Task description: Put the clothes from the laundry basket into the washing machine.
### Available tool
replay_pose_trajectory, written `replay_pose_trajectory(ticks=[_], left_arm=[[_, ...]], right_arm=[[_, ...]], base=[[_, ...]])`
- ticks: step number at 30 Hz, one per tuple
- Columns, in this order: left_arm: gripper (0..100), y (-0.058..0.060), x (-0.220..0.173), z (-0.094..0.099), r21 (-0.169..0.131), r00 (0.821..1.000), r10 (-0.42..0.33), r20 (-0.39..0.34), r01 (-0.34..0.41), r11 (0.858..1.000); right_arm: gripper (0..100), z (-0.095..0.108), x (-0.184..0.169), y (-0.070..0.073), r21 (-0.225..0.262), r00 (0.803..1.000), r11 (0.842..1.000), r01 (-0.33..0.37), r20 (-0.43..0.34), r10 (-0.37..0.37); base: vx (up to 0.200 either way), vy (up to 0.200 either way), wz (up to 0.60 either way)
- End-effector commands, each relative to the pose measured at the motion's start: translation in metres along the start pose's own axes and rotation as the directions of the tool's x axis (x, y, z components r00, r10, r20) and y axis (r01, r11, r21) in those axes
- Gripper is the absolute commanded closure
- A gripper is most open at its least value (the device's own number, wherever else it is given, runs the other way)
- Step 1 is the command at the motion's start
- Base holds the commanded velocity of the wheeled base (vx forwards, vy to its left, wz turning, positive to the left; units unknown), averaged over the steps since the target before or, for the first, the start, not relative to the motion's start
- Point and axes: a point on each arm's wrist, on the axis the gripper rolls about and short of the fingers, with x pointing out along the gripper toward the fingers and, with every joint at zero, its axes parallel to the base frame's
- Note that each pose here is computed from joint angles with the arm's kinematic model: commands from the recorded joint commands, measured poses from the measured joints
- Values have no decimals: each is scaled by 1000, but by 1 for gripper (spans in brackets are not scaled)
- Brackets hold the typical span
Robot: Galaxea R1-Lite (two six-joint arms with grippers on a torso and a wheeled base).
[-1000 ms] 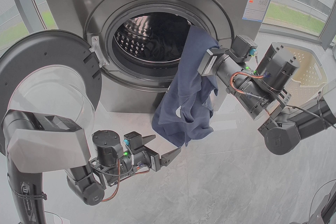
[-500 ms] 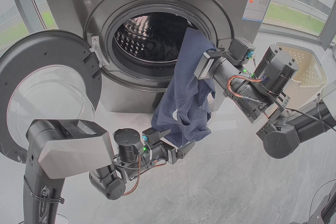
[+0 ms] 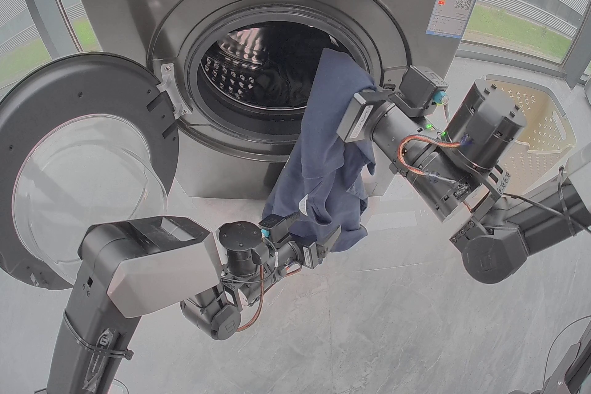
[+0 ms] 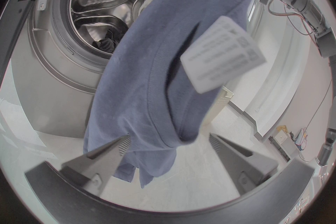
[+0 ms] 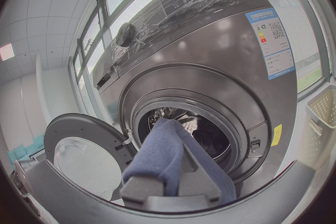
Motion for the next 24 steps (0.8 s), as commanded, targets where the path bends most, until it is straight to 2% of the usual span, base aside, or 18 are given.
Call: replay_pose_trajectory(ticks=[1, 5, 8, 11, 17, 22, 24], left_arm=[[100, 4, 5, 0, 0, 1000, 21, 22, -21, 1000], [100, 7, 4, 13, -1, 997, 54, 55, -54, 999], [100, 8, -1, 31, 0, 995, 61, 84, -61, 998], [100, 5, -11, 50, 2, 993, 58, 104, -58, 998], [100, -3, -42, 73, 1, 995, 52, 83, -52, 999], [100, -5, -60, 84, 4, 996, 57, 74, -57, 998], [100, -3, -77, 98, 6, 994, 70, 86, -71, 997]], right_arm=[[100, 0, -1, -1, -1, 1000, 1000, 2, -2, -2], [100, 0, -5, -6, -7, 1000, 1000, 14, -10, -14], [100, 0, -8, -11, -12, 999, 1000, 26, -20, -26], [100, 2, -12, -18, -14, 999, 999, 42, -21, -42], [100, 6, -22, -28, -12, 998, 998, 65, -26, -65], [100, 7, -29, -31, 8, 997, 997, 76, -32, -76], [100, 7, -40, -39, 30, 994, 995, 97, -53, -96]], base=[[0, 0, 0], [0, 0, 0], [0, 0, 0], [0, 0, 0], [0, 0, 0], [0, 0, 0], [0, 0, 0]])
